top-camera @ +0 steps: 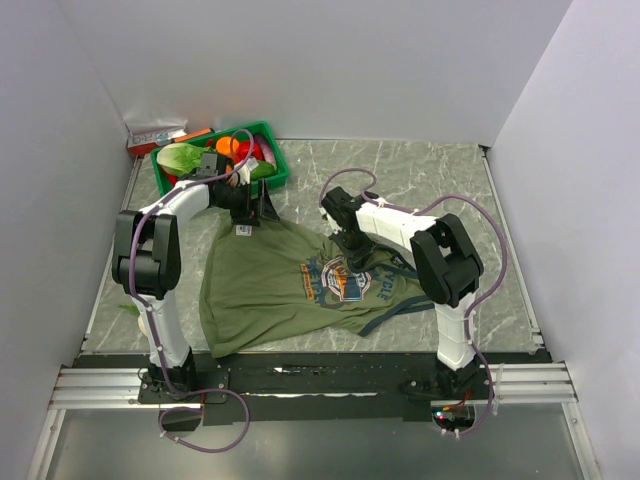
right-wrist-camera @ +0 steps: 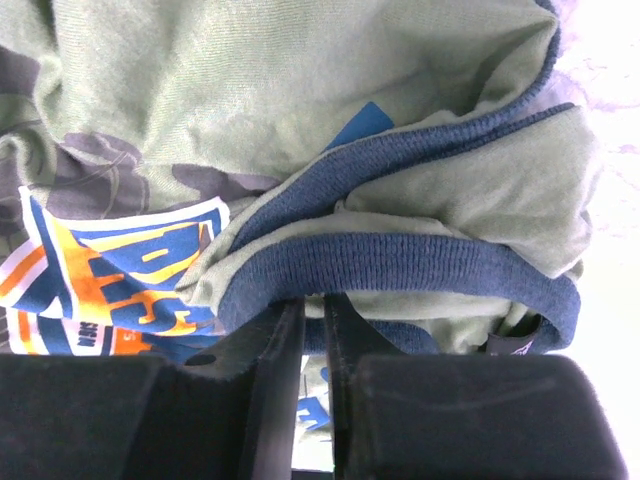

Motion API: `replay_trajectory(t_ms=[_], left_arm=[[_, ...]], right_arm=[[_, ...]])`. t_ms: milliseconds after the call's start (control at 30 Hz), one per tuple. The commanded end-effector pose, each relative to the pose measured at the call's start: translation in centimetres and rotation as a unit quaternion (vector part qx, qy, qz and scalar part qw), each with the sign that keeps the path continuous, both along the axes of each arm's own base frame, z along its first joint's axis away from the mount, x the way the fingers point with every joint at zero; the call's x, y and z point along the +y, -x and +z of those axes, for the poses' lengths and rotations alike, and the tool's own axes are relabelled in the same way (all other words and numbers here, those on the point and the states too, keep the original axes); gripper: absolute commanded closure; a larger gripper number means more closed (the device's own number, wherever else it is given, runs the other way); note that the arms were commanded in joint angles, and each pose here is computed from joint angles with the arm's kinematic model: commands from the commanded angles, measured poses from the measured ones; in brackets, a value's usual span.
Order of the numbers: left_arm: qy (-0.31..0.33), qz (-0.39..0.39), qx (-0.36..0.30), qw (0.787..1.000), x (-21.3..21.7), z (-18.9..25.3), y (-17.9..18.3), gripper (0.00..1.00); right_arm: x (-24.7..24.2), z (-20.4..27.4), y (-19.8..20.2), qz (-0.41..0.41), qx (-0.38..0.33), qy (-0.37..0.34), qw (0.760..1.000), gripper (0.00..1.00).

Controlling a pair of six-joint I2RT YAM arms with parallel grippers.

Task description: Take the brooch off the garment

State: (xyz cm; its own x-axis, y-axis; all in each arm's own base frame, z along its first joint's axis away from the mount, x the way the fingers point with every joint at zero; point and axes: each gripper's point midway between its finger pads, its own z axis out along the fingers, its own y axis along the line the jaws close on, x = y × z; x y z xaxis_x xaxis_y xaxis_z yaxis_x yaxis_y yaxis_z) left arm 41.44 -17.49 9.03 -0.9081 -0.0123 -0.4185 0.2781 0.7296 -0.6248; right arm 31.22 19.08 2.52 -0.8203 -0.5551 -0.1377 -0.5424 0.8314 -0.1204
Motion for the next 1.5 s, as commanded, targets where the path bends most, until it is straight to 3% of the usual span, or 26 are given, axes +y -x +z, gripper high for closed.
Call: replay_trajectory(t_ms=[0,167,267,533,1133,1267,1467], left_arm=[[0.011,-0.004,-0.015,1.000,-0.2,1.1,-0.9,0.11],[0.012,-0.003,-0.013,1.000,-0.1,1.0,-1.0,0.11],[0.014,-0.003,-0.013,1.000,-0.1,1.0,-1.0,0.11],[0.018,-0.003,-0.011,1.000,-0.1,1.1,-1.3,0.11],[0.062,-0.045,-0.017,0.997,-1.8,2.0,0.0,0.09],[0.069,-0.056,-0.022,0.996,-2.4,2.4,0.1,0.10],[0.067,-0.070,-0.035,0.995,-2.6,3.0,0.5,0.10]], right_arm=[[-0.2,-1.0,0.1,0.012,0.009,0.018,1.000,0.82],[-0.5,-0.9,-0.3,0.035,-0.002,0.033,0.999,0.89],[-0.4,-0.5,-0.5,0.046,-0.008,0.031,0.998,1.00],[-0.3,3.5,-2.0,0.080,-0.062,0.021,0.995,1.00],[-1.0,7.3,0.4,0.111,-0.042,-0.015,0.993,1.00],[-1.0,9.1,0.2,0.110,-0.043,-0.051,0.992,1.00],[-0.4,12.2,-0.4,0.100,-0.058,-0.170,0.979,1.00]])
